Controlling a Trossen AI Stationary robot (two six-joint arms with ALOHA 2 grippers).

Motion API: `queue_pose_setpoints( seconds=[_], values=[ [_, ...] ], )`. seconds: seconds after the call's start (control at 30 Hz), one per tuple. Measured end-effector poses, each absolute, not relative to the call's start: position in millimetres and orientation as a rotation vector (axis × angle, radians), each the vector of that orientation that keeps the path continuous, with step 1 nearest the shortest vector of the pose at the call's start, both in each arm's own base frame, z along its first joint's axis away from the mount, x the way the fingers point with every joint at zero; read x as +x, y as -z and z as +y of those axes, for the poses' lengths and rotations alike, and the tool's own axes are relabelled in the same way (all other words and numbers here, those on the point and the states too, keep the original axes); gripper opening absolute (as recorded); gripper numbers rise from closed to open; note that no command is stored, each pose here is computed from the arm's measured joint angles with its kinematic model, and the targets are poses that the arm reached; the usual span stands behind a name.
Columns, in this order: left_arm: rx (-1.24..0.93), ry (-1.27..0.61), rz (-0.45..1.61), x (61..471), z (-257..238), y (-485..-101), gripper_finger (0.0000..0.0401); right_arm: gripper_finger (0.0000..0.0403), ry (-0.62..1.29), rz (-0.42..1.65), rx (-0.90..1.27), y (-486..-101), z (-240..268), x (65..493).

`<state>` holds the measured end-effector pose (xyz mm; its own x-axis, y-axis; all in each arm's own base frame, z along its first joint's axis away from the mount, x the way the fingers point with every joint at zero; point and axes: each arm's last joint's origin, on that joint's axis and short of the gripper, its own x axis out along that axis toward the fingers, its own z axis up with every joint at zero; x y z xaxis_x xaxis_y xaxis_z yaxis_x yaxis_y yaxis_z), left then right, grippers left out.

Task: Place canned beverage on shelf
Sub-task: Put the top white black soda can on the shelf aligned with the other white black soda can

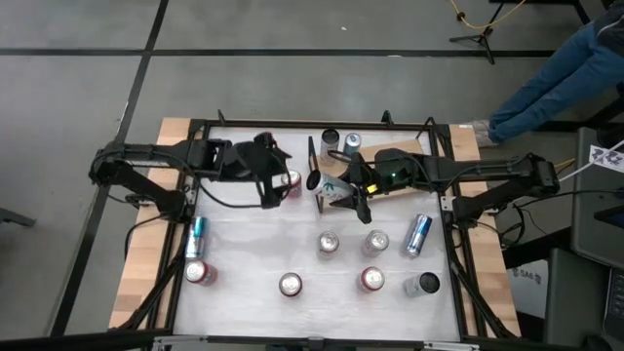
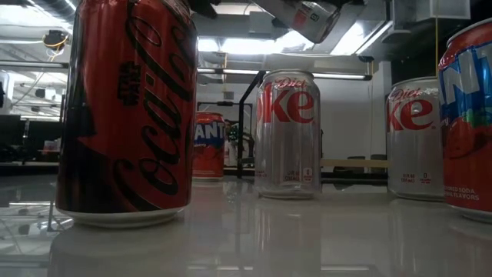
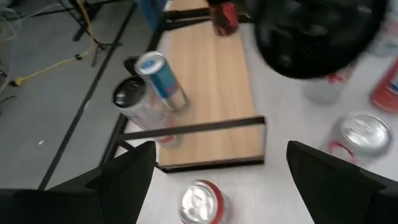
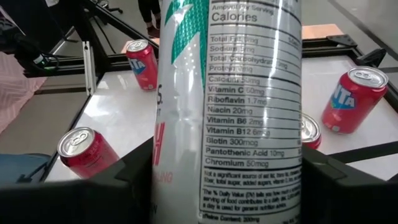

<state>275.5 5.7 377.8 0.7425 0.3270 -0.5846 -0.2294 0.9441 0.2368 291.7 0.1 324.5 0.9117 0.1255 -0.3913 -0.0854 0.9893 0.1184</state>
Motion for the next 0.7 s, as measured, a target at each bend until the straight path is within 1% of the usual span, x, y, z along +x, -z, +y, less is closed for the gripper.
queue_pose_setpoints(
  seconds=[0.33, 0.5, 0.7],
  values=[
    [0.083, -0.191, 0.551, 282.9, 10.1, -386.7, 0.0352, 0.0248, -0.119, 0.406, 0.044, -324.4, 0.1, 291.8],
    [0.066, -0.142, 0.506, 285.4, 8.5, -390.2, 0.0352, 0.0247, -0.066, 0.407, 0.003, -324.2, -1.6, 291.9],
    [0.056, -0.115, 0.459, 287.6, 7.6, -394.1, 0.0352, 0.0248, -0.06, 0.405, -0.018, -324.2, -2.0, 292.1]
  ],
)
